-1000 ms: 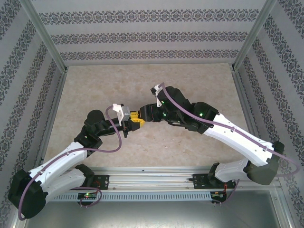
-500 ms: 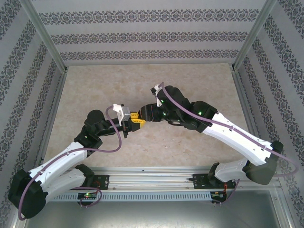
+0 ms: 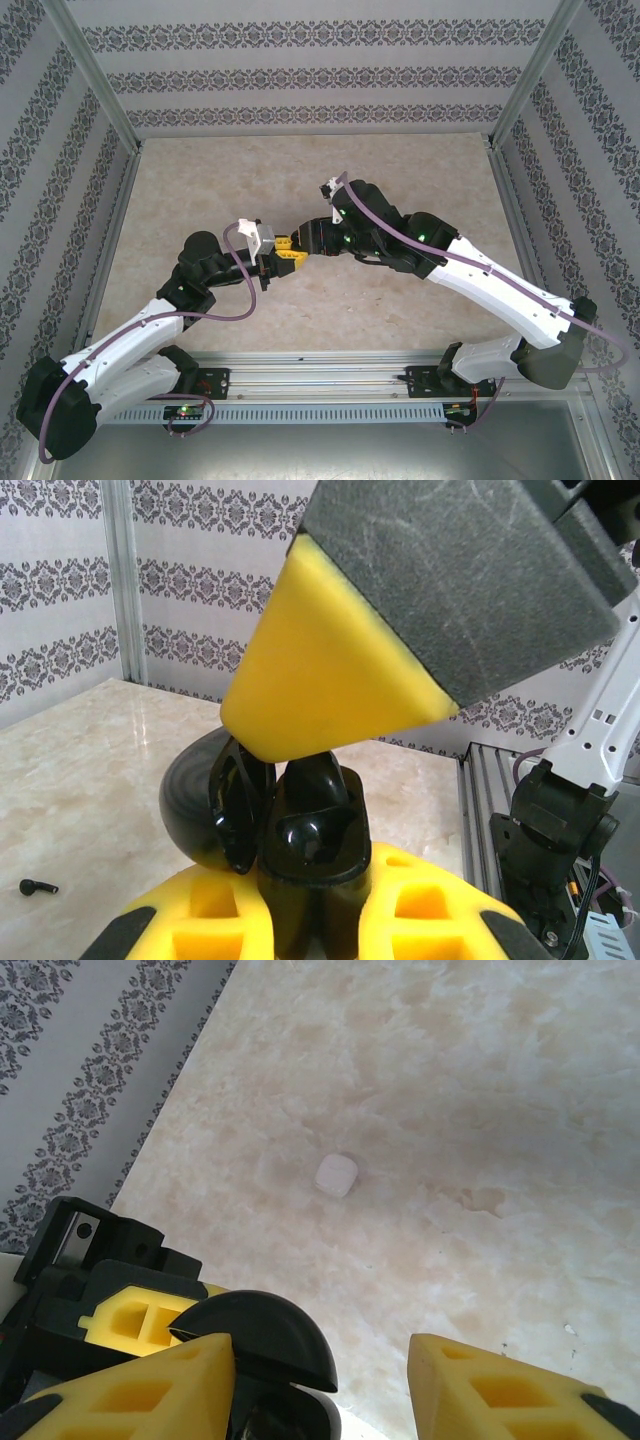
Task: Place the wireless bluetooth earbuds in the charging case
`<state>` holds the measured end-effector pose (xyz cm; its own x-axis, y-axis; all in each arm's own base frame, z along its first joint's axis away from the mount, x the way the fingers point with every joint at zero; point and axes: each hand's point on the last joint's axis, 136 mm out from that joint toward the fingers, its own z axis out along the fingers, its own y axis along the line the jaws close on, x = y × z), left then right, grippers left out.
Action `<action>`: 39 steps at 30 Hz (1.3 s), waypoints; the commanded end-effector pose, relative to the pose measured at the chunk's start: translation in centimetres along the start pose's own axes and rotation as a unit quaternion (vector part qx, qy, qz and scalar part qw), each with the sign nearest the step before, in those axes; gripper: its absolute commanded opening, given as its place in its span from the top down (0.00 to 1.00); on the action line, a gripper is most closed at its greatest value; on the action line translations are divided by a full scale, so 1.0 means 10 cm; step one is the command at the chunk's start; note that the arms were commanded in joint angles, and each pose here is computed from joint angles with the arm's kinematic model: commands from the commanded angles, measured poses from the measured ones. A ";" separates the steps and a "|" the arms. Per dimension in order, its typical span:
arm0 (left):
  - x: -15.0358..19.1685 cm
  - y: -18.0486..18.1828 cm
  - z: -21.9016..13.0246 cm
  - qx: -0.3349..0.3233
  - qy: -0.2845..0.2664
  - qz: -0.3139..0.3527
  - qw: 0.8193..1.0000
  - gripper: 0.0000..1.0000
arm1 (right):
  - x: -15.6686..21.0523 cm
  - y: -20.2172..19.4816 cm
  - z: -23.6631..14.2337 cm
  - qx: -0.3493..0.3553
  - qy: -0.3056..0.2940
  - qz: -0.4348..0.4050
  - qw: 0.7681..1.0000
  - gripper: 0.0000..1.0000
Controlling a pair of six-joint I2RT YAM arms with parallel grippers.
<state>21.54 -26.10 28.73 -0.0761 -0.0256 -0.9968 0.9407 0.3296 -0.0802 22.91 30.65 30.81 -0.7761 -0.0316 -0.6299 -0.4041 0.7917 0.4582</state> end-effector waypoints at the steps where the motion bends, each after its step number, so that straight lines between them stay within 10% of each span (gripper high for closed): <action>1: -0.18 -0.08 -0.01 0.013 -0.029 0.023 0.999 1.00 | 0.07 -0.11 -0.01 0.017 0.011 0.009 1.000 0.52; 24: 0.03 0.09 0.02 -0.010 -0.031 -0.021 0.999 1.00 | -0.24 -0.70 -0.33 0.075 -0.024 0.020 0.997 0.50; 39: 0.35 0.34 0.11 -0.020 -0.008 -0.057 0.998 1.00 | -0.46 -1.92 0.99 0.195 0.126 0.036 0.972 0.49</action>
<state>24.61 -26.34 23.79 -0.2200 -0.0390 -0.9747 0.9001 0.3771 -0.2183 37.76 21.77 20.03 -0.8927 -0.0104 -0.4505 -0.1287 0.9640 0.2328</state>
